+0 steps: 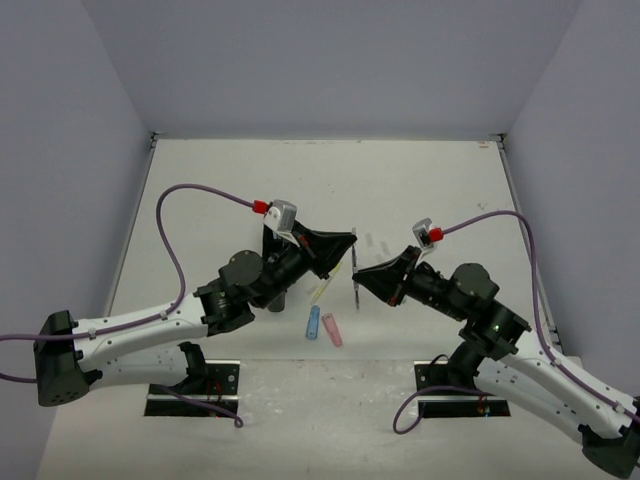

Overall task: Sort the stationery into containers
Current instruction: Close the pen cap on the pen.

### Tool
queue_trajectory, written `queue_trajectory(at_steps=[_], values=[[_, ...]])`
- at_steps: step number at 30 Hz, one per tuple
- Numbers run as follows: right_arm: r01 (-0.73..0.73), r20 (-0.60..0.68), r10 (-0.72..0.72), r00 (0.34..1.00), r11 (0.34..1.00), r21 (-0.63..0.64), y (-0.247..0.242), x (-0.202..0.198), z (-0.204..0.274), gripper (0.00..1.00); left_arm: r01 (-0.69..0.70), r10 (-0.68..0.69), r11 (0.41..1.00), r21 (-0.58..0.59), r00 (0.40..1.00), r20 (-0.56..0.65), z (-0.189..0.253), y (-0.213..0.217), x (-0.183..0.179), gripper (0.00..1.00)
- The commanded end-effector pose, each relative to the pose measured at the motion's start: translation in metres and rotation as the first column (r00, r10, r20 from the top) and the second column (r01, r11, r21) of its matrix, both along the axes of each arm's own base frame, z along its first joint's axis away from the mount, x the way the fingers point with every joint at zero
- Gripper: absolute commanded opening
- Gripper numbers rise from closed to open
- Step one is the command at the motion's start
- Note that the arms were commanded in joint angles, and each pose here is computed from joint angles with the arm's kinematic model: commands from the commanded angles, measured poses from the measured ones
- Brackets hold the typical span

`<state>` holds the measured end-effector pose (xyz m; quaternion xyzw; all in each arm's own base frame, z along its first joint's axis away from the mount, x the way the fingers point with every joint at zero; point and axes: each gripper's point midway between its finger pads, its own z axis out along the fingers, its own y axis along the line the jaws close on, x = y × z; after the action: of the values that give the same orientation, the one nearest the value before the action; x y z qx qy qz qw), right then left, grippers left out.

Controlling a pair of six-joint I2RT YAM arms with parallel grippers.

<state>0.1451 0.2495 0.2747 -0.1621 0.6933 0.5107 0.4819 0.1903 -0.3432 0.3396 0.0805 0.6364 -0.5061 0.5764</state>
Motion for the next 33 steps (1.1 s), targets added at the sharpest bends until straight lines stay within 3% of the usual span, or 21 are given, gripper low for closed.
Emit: queue_trajectory(at_steps=[1, 14, 33], values=[[0.012, 0.075, -0.016, 0.997, 0.998, 0.056, -0.002, 0.001, 0.034, 0.0, -0.005, 0.005, 0.999, -0.035, 1.0, 0.004, 0.005, 0.0, 0.001, 0.0], [0.023, 0.095, -0.03, 0.995, 0.997, 0.075, -0.004, 0.003, 0.05, 0.0, -0.018, 0.018, 0.999, -0.033, 1.0, -0.006, -0.003, 0.002, 0.003, 0.0], [0.006, 0.068, -0.01, 0.998, 0.999, 0.052, -0.001, 0.001, 0.035, 0.0, -0.068, 0.067, 0.996, -0.066, 0.998, -0.014, 0.007, 0.013, 0.008, 0.0]])
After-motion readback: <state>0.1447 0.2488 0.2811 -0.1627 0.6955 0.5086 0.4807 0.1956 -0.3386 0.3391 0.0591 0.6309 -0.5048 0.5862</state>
